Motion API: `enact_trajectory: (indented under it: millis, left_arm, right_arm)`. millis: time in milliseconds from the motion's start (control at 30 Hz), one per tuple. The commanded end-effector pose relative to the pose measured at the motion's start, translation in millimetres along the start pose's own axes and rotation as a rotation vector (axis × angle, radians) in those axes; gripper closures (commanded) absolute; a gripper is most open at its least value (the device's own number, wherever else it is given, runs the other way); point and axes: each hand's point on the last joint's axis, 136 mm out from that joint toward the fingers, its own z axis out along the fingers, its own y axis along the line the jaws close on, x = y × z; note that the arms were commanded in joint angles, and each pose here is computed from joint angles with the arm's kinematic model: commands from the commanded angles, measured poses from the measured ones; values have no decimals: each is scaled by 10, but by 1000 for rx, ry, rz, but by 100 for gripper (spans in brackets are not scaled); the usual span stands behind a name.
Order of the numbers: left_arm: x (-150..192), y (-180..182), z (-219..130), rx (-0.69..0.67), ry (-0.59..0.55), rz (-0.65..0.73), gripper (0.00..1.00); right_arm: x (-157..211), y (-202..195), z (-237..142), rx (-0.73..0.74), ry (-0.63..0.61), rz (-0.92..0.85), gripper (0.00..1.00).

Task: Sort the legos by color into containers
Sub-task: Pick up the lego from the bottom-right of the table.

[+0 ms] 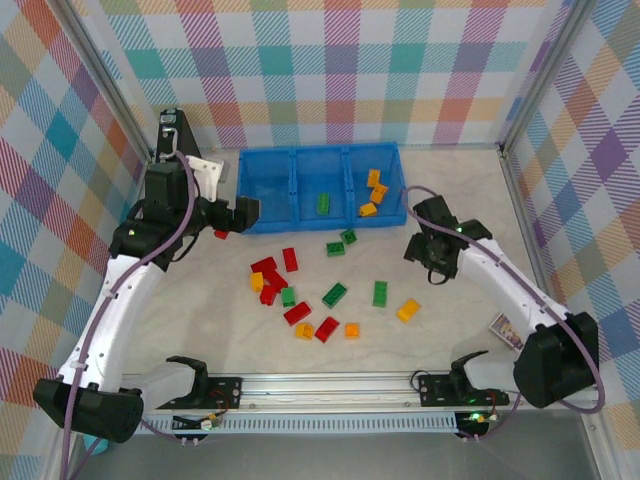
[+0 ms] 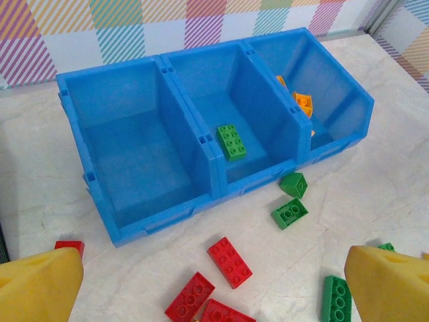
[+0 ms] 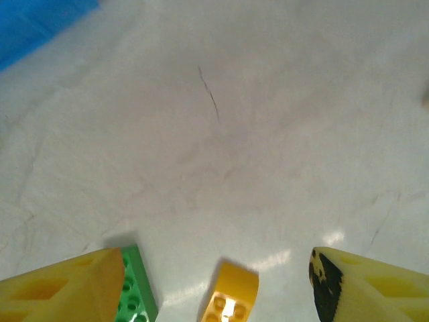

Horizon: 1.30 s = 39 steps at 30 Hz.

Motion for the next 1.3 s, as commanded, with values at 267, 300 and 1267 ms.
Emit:
enact_trajectory:
  millis: [267,300,1267]
  left_arm:
    - [-35,-10,-4,14,-32,-1,0]
    - [-34,-7,6,14,-31,-3,0]
    - [16,-15,136,37,-2,-24,0]
  right_arm:
    - [1029,-186,425,-89,293,429,31]
    - [1065,-196,458,-88,300,436,32]
    - [1337,-32,1004,-77,406,337,48]
